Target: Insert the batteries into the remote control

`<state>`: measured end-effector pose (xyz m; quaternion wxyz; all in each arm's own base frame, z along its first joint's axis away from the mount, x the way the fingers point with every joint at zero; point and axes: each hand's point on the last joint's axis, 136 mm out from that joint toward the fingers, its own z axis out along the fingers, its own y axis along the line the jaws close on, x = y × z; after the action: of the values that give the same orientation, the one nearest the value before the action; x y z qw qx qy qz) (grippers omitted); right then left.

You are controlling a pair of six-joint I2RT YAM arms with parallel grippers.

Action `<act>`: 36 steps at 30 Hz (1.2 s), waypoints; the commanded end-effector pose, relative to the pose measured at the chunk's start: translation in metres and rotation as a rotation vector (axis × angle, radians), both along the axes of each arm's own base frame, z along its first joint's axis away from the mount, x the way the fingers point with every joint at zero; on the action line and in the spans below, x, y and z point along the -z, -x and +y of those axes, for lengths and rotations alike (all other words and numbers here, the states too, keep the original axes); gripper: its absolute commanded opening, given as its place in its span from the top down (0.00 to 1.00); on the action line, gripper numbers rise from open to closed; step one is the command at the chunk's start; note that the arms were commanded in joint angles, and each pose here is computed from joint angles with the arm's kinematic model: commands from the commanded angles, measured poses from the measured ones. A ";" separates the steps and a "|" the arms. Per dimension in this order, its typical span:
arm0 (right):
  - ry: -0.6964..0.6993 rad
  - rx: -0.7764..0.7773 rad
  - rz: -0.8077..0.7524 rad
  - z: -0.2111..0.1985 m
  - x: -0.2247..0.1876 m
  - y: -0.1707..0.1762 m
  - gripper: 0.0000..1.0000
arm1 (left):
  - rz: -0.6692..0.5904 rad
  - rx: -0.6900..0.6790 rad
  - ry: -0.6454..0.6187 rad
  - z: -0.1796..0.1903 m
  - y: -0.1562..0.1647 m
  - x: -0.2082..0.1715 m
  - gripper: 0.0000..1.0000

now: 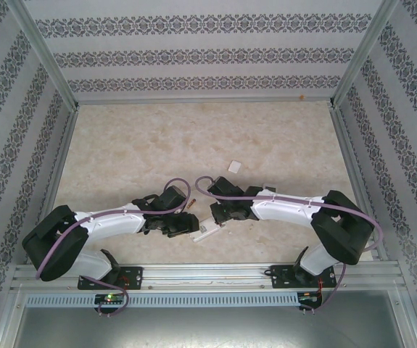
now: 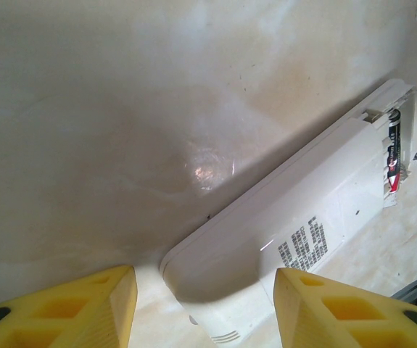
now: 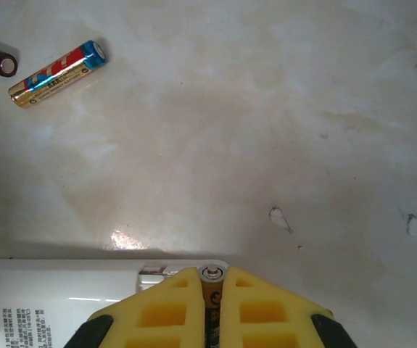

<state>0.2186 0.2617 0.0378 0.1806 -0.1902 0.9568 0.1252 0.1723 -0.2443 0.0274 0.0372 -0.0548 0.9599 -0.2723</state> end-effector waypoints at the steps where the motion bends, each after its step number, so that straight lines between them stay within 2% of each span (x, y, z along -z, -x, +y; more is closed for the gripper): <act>1: 0.012 -0.021 -0.007 0.001 0.007 0.003 0.91 | -0.007 0.010 0.001 -0.003 0.001 0.002 0.47; 19: 0.019 -0.022 0.115 -0.004 0.025 0.026 0.87 | -0.007 0.015 0.009 -0.006 -0.001 0.002 0.48; 25: 0.060 -0.036 0.145 -0.011 0.027 0.035 0.87 | -0.011 0.012 0.009 -0.006 -0.001 0.001 0.47; 36: 0.074 -0.022 0.163 -0.009 0.025 0.036 0.78 | -0.008 0.006 0.009 -0.004 0.000 0.002 0.48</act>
<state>0.2064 0.2603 0.0227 0.1458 -0.1857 0.9638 0.1242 0.1724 -0.2443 0.0261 0.0358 -0.0554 0.9604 -0.2706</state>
